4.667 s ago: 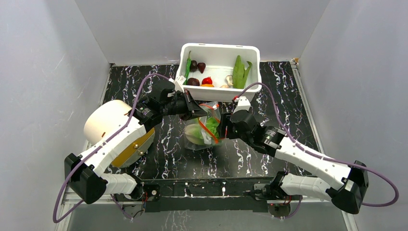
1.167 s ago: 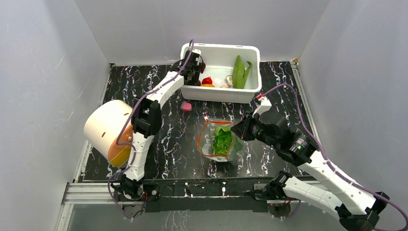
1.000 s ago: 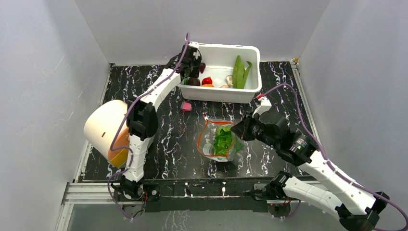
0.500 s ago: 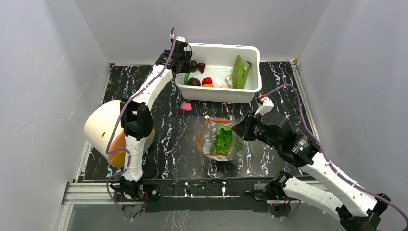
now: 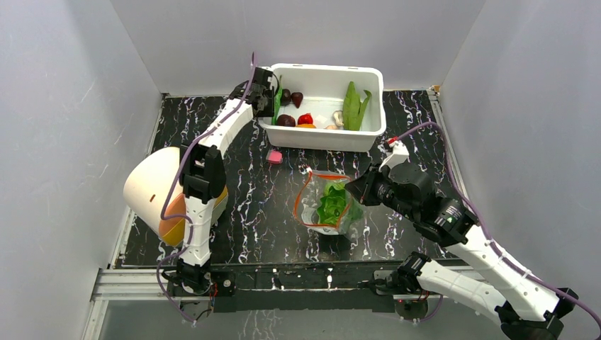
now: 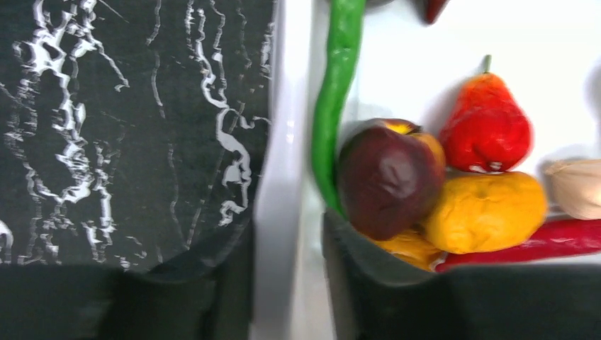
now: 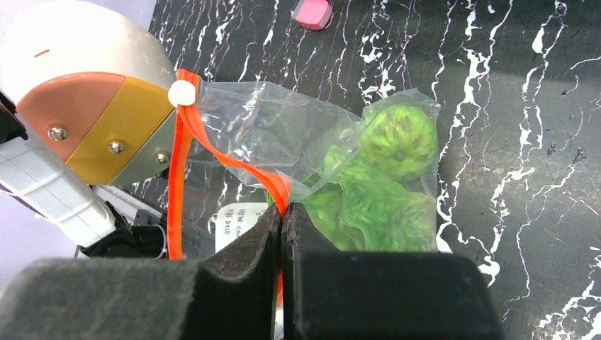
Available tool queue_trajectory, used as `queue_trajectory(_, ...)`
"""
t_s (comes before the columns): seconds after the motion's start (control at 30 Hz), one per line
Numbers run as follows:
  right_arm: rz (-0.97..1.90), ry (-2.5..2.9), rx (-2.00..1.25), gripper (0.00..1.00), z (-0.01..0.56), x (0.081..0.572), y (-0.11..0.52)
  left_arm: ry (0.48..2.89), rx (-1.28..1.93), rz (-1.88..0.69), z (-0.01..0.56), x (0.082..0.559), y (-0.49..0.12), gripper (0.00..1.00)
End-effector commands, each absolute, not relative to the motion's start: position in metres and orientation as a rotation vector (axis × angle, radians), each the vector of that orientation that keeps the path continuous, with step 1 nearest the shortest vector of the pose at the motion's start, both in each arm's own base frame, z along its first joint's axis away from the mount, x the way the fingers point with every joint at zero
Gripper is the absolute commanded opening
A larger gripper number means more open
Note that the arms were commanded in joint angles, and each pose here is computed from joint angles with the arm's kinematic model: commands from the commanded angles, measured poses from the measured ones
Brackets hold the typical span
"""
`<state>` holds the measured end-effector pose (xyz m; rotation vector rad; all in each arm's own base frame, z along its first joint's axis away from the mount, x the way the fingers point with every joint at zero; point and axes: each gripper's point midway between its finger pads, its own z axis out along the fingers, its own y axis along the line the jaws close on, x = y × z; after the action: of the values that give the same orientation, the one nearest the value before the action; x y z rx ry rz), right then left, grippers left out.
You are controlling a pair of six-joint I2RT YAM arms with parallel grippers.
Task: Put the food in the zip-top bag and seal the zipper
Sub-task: Move the bin to the center of the board, then pick up the fake vegetable from the bin.
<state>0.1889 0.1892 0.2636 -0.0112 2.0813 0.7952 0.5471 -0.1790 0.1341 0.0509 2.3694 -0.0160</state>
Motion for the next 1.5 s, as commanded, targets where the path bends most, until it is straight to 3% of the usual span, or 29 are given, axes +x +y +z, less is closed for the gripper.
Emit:
queue_trajectory(0.0,0.829,1.929,0.027,0.0,0.321,0.193,0.18,2.364,0.11,-0.139,0.138,0.54,-0.199,0.24)
queue_trajectory(0.1,0.796,1.931,0.036,0.0,0.326,0.188,0.168,2.329,0.172,-0.228,0.146,0.535,-0.215,0.08)
queue_trajectory(0.2,0.758,1.943,0.053,0.0,0.322,0.182,0.156,2.245,0.32,-0.309,0.156,0.526,-0.245,0.0)
queue_trajectory(0.47,0.742,1.976,0.081,0.0,0.316,0.161,0.134,2.098,0.62,-0.304,0.172,0.503,-0.304,0.0)
queue_trajectory(0.93,0.831,1.862,0.112,0.0,0.372,0.14,0.115,2.087,0.677,-0.347,0.175,0.487,-0.306,0.0)
queue_trajectory(0.97,0.848,1.841,0.119,0.0,0.381,0.139,0.114,2.091,0.668,-0.336,0.178,0.487,-0.304,0.08)
queue_trajectory(1.03,0.873,1.799,0.138,0.0,0.399,0.138,0.111,2.099,0.628,-0.321,0.186,0.487,-0.3,0.37)
queue_trajectory(1.1,0.887,1.77,0.149,0.0,0.412,0.137,0.109,2.098,0.589,-0.334,0.197,0.486,-0.3,0.49)
queue_trajectory(1.3,0.914,1.669,0.194,0.0,0.447,0.133,0.096,2.029,0.418,-0.406,0.252,0.484,-0.304,0.56)
queue_trajectory(1.47,0.882,1.661,0.217,0.0,0.455,0.134,0.088,1.995,0.385,-0.555,0.286,0.477,-0.328,0.54)
